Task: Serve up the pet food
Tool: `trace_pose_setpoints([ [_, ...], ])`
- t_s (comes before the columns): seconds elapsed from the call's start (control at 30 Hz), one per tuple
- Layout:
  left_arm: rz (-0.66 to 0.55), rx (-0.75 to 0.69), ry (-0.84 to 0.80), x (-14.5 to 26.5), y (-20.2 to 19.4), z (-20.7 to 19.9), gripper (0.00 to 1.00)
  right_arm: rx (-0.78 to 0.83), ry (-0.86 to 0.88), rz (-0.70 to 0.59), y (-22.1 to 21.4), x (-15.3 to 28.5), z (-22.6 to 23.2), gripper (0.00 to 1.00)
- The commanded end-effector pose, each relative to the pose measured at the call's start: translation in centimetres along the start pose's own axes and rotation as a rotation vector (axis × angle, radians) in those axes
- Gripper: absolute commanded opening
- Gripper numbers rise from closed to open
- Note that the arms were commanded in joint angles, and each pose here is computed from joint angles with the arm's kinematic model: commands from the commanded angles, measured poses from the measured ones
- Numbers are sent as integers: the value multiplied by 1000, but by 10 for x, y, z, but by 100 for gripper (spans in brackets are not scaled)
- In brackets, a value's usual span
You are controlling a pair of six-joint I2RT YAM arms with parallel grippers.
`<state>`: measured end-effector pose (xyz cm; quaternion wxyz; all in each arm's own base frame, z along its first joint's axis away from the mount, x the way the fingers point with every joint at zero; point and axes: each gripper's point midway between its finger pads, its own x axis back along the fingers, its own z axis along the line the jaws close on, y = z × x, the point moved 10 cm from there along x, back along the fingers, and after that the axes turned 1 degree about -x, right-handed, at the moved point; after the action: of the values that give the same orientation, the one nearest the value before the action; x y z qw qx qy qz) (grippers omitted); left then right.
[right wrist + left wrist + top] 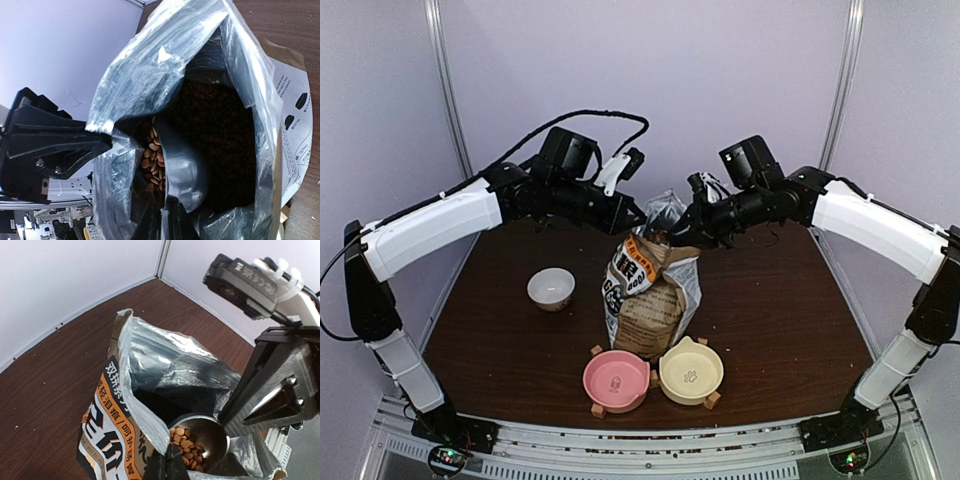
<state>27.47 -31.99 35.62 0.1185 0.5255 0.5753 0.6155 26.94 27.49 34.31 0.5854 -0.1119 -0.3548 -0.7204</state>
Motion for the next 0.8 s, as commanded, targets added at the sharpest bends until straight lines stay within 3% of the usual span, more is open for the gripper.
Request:
trace_pose_setpoints([
  [0.0, -138, -12, 18, 25, 21, -1, 0, -40, 146, -58, 3, 26, 10, 0],
  [0.4, -161, -14, 27, 39, 17, -2, 0, -147, 201, -160, -6, 48, -20, 0],
  [0.77, -180, -17, 30, 48, 17, -3, 0, -258, 375, -205, -10, 58, -29, 0],
])
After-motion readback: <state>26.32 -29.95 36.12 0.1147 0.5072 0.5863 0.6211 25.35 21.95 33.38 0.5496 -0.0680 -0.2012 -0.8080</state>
